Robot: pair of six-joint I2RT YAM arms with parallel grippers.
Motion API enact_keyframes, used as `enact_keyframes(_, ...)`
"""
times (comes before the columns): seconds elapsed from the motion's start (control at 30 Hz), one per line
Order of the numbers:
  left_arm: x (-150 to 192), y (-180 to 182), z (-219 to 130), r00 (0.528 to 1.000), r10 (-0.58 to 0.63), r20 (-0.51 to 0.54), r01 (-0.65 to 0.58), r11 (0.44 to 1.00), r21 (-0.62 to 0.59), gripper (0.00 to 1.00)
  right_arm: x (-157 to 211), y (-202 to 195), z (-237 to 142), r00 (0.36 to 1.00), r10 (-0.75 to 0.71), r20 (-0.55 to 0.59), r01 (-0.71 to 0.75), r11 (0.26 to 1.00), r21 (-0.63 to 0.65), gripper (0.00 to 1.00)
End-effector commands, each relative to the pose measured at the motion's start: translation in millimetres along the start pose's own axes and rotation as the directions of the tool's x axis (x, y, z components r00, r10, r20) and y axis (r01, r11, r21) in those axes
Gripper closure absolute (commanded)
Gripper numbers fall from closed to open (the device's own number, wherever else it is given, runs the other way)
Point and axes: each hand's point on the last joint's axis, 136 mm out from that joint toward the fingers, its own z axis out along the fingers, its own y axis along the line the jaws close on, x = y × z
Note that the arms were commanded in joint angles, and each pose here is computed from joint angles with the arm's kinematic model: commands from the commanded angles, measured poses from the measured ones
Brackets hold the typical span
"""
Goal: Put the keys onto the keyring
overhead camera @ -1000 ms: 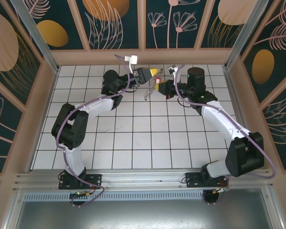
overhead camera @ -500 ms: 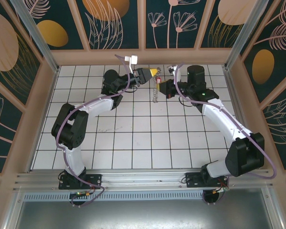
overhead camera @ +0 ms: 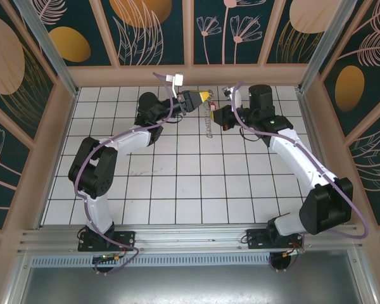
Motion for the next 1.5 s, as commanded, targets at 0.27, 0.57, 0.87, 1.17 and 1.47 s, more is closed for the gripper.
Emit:
enact_keyframes(0.27, -13.3, -25.0, 1.0, 0.997, 0.077, 0.024, -0.078, 0.996, 0.050, 1.00, -33.4, 20.9, -9.6, 0.996, -0.068, 0.052, 0.069, 0.997, -0.025, 1.00)
enact_keyframes(0.57, -12.7, -25.1, 0.2, 0.996, 0.080, 0.023, -0.081, 0.996, 0.047, 1.00, -33.5, 14.4, -12.4, 0.996, -0.082, 0.031, 0.081, 0.996, 0.034, 1.00)
enact_keyframes(0.87, -12.2, -25.3, 0.2, 0.996, 0.090, 0.019, -0.090, 0.995, 0.041, 1.00, -32.1, 2.5, -18.0, 0.995, -0.097, -0.005, 0.097, 0.988, 0.120, 1.00)
enact_keyframes(1.17, -10.3, -21.6, 0.4, 0.996, 0.091, 0.013, -0.092, 0.995, 0.030, 1.00, -30.9, -10.3, -22.9, 0.994, -0.106, -0.038, 0.112, 0.972, 0.205, 1.00)
enact_keyframes(1.47, -10.8, -21.9, 0.6, 0.996, 0.093, 0.013, -0.093, 0.995, 0.030, 1.00, -47.0, -4.3, -25.1, 0.992, -0.124, -0.010, 0.124, 0.972, 0.198, 1.00)
